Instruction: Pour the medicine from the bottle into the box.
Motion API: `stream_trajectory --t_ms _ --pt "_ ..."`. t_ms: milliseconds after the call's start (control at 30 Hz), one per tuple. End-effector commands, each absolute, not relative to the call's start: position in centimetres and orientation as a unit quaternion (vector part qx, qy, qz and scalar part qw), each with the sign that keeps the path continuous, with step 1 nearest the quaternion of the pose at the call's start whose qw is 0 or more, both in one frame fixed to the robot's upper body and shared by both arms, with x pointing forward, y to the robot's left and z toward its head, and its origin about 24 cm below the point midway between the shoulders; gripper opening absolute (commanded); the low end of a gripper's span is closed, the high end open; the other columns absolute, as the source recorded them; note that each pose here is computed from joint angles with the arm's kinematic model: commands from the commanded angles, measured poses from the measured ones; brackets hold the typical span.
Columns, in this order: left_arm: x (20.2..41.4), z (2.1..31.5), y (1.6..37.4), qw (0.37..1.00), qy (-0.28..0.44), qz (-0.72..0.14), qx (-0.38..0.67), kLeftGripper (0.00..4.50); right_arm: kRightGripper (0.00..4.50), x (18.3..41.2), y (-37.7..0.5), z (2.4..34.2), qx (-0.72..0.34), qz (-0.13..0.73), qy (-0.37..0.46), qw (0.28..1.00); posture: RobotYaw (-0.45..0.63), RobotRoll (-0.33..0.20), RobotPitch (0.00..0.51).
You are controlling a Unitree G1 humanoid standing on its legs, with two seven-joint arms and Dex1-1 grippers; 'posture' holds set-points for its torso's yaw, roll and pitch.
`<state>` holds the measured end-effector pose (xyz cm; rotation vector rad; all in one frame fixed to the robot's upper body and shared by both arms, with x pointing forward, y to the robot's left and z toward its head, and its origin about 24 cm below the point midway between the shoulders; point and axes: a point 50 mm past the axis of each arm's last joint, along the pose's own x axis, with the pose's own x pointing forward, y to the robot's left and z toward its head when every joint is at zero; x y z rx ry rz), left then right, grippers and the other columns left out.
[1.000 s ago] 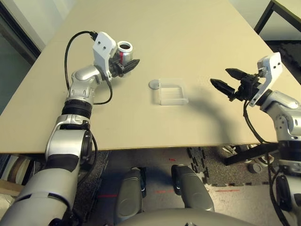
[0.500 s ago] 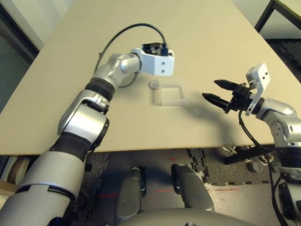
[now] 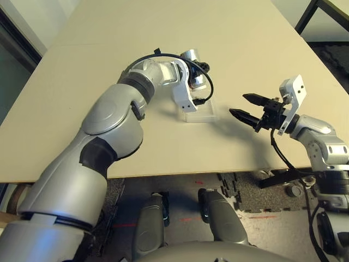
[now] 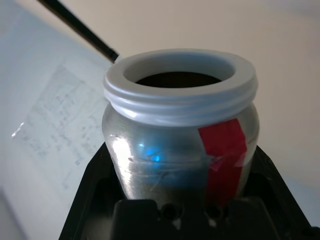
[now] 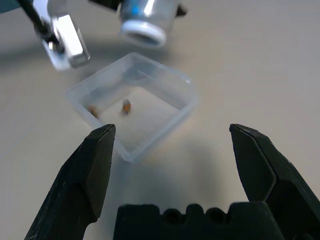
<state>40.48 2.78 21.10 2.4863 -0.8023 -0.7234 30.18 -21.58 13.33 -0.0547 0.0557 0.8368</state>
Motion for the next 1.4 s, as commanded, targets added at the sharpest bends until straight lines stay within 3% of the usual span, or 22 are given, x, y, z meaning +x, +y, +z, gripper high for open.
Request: stream_trajectory --t_ms 33,167,233,333,533,733,967,1100,1400 --pt "40.2 20.6 2.2 0.261 -0.283 -0.285 0.877 2.85 4.50 30.1 -21.3 13.5 -0.029 0.415 0.029 0.909 -0.23 0.000 0.183" --pt "40.3 20.8 3.0 0.406 -0.227 -0.319 0.826 2.85 4.50 30.0 -21.3 13.5 -0.039 0.421 0.031 0.906 -0.22 0.000 0.171" --pt "40.6 21.1 3.9 0.548 -0.172 -0.347 0.741 2.85 4.50 30.1 -21.3 13.7 -0.039 0.421 0.027 0.906 -0.22 0.000 0.170" --pt "40.9 21.5 5.2 0.694 -0.119 -0.374 0.604 2.85 4.50 30.3 -21.2 13.9 -0.036 0.419 0.021 0.907 -0.21 0.000 0.172" --pt "41.5 20.7 8.6 0.871 -0.051 -0.380 0.307 2.85 4.50 30.6 -21.1 14.3 -0.005 0.410 0.006 0.912 -0.20 0.000 0.177" --pt "41.6 19.1 12.6 0.931 -0.018 -0.338 0.136 2.85 4.50 30.8 -21.2 14.8 0.013 0.399 -0.008 0.917 -0.19 0.000 0.182" --pt "40.6 16.2 16.1 0.955 -0.014 -0.290 0.062 2.85 4.50 30.9 -21.1 14.8 0.014 0.396 -0.009 0.918 -0.19 0.000 0.180" --pt "39.8 14.1 16.5 0.959 -0.029 -0.281 0.027 2.85 4.50 31.1 -21.2 14.9 0.011 0.395 -0.010 0.918 -0.19 0.000 0.177" --pt "39.3 12.8 15.6 0.957 -0.041 -0.286 0.003 2.85 4.50 31.1 -21.3 15.1 0.006 0.393 -0.012 0.920 -0.20 0.000 0.174"
